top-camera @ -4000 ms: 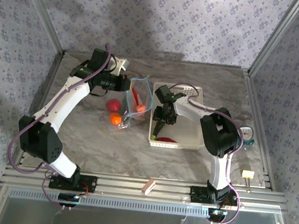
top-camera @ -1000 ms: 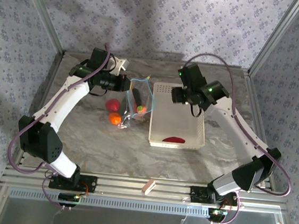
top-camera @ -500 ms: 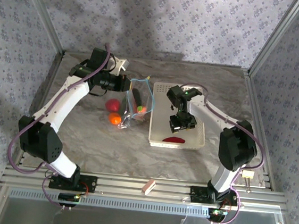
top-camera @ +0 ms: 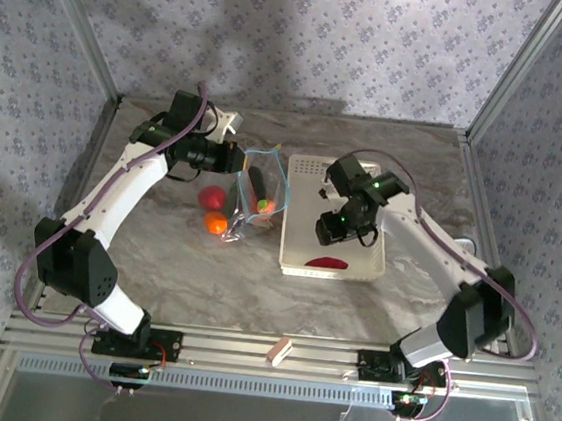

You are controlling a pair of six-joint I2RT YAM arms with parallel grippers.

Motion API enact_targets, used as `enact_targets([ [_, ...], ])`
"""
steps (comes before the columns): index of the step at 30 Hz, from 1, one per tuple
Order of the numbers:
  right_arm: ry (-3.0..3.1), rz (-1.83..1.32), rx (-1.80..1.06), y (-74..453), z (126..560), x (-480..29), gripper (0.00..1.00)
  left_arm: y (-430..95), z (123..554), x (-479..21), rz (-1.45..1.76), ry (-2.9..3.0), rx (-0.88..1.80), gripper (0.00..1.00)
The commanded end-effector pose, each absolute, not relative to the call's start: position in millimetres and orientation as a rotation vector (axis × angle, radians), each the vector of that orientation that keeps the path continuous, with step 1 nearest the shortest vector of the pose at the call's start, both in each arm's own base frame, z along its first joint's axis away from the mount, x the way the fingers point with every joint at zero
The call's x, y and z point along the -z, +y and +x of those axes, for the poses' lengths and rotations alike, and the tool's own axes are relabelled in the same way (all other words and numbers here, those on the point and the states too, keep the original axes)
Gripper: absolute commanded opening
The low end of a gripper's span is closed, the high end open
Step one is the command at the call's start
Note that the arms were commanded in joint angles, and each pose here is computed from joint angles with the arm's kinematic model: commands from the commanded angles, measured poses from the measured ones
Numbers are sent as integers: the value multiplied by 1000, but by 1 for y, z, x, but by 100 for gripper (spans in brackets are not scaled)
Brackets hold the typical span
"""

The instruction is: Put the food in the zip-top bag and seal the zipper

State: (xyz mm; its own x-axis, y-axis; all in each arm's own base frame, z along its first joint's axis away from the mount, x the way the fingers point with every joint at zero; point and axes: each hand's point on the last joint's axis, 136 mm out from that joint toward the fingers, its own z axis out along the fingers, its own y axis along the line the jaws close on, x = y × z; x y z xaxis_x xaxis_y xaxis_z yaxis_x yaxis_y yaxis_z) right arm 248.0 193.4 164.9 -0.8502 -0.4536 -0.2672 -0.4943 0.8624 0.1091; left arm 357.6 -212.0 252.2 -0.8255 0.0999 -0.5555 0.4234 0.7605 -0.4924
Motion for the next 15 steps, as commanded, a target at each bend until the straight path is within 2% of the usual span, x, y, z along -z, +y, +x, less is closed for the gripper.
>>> enact_targets([
  [1, 2822, -1008, -261, 200, 210, -149, 52, -213, 357, -272, 421, 2387, 866, 10],
  [6, 2851, -1151, -215, 207, 192, -126, 54, -213, 355, -278, 424, 2377, 869, 10],
  [15, 2872, -1179, -157, 206, 199, -113, 55, -209, 348, -280, 423, 2370, 855, 10],
])
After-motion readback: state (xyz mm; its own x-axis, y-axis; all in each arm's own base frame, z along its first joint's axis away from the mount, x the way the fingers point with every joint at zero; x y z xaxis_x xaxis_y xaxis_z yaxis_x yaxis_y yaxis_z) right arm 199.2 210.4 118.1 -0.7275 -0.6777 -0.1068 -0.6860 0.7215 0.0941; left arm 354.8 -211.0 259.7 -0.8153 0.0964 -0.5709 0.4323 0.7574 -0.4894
